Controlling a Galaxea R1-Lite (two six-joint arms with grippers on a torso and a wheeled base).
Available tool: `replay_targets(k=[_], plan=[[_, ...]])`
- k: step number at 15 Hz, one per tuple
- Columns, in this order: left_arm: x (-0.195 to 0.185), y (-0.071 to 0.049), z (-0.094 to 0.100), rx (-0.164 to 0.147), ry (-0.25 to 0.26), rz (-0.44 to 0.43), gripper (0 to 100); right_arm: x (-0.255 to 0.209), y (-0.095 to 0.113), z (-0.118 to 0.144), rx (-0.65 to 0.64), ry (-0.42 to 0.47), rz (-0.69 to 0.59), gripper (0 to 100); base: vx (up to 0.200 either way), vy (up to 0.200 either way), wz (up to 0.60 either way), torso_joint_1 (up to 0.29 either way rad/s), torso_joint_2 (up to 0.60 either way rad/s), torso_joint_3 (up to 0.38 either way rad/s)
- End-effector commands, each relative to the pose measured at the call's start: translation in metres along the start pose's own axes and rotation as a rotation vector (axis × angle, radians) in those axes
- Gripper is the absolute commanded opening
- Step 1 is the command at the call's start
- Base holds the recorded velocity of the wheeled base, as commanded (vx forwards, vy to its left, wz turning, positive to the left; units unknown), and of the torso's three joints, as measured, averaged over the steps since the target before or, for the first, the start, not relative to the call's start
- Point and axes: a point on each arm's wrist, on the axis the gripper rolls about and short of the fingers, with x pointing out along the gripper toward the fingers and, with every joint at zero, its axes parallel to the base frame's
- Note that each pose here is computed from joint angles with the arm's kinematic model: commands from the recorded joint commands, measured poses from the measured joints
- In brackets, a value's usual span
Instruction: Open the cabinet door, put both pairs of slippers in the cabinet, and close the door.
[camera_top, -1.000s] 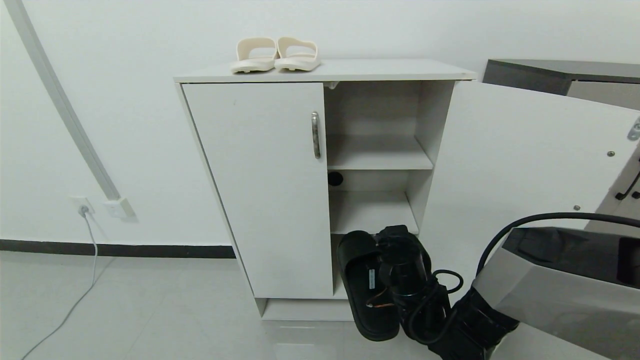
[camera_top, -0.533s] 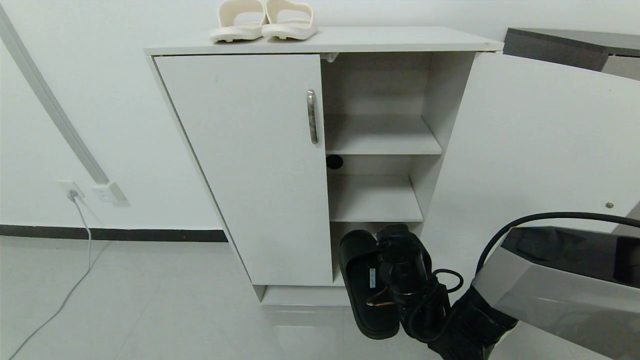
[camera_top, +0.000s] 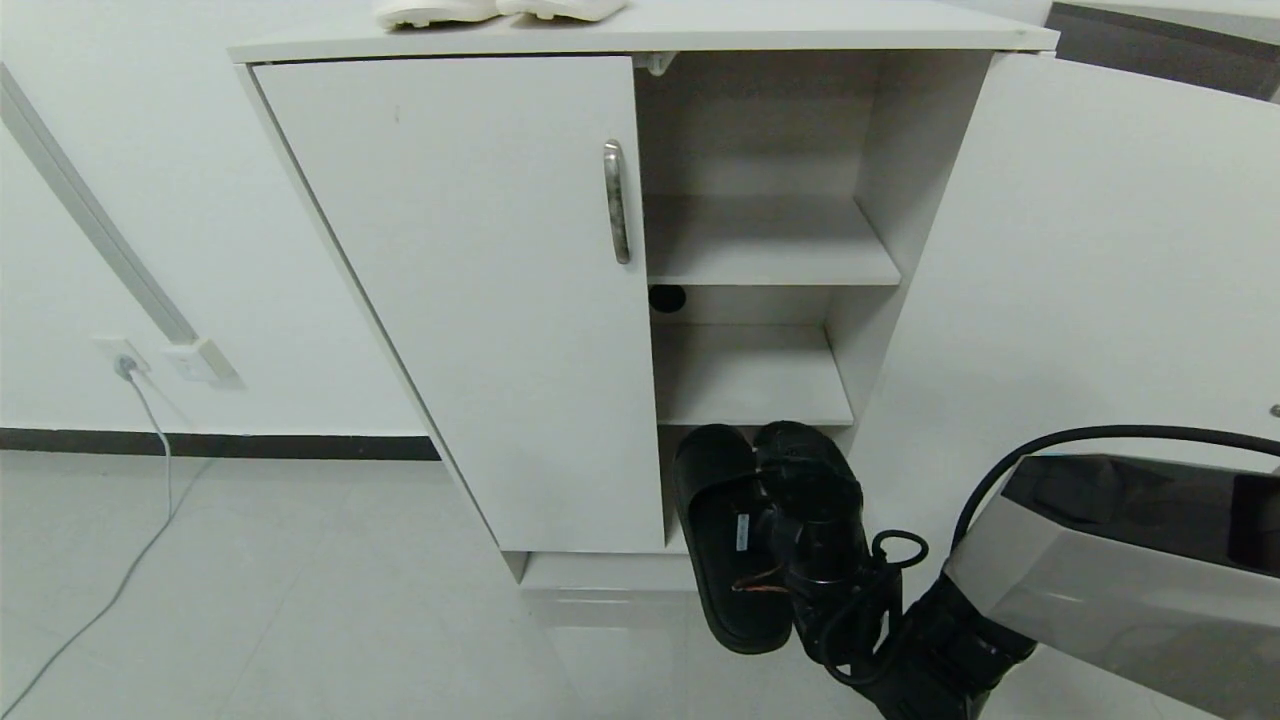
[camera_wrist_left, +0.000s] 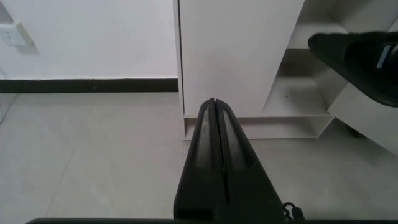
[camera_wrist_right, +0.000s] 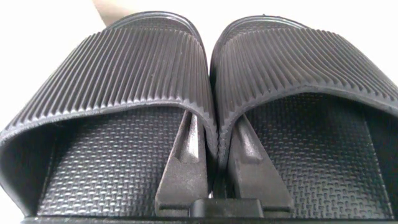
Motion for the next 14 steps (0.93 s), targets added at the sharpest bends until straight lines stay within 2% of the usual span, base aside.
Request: replay_targets(k=[1, 2, 6, 12, 14], plan=[[0.0, 0.0, 0.0, -0.001, 0.001, 0.0, 0, -0.003, -0.002, 0.005, -0.02, -0.061, 0.0, 0, 0.0, 0.0, 0.0, 0.0, 0.0, 0.0], [0.0, 0.0, 0.0, -0.001, 0.001, 0.0, 0, -0.004, -0.003, 0.005, -0.032, -0.076, -0.001, 0, 0.0, 0.0, 0.0, 0.0, 0.0, 0.0], [0.0, 0.0, 0.0, -0.001, 0.001, 0.0, 0, 0.007, -0.012, -0.012, -0.059, -0.038, -0.034, 0, 0.0, 0.0, 0.0, 0.0, 0.0, 0.0], [0.0, 0.0, 0.0, -0.001, 0.001, 0.0, 0, 0.013, -0.017, -0.013, -0.037, -0.026, -0.059, 0, 0.0, 0.0, 0.0, 0.0, 0.0, 0.0], [0.0, 0.0, 0.0, 0.001, 0.001, 0.0, 0, 0.014, -0.016, -0.011, -0.032, -0.032, -0.059, 0, 0.2, 0.0, 0.0, 0.002, 0.0, -0.002]])
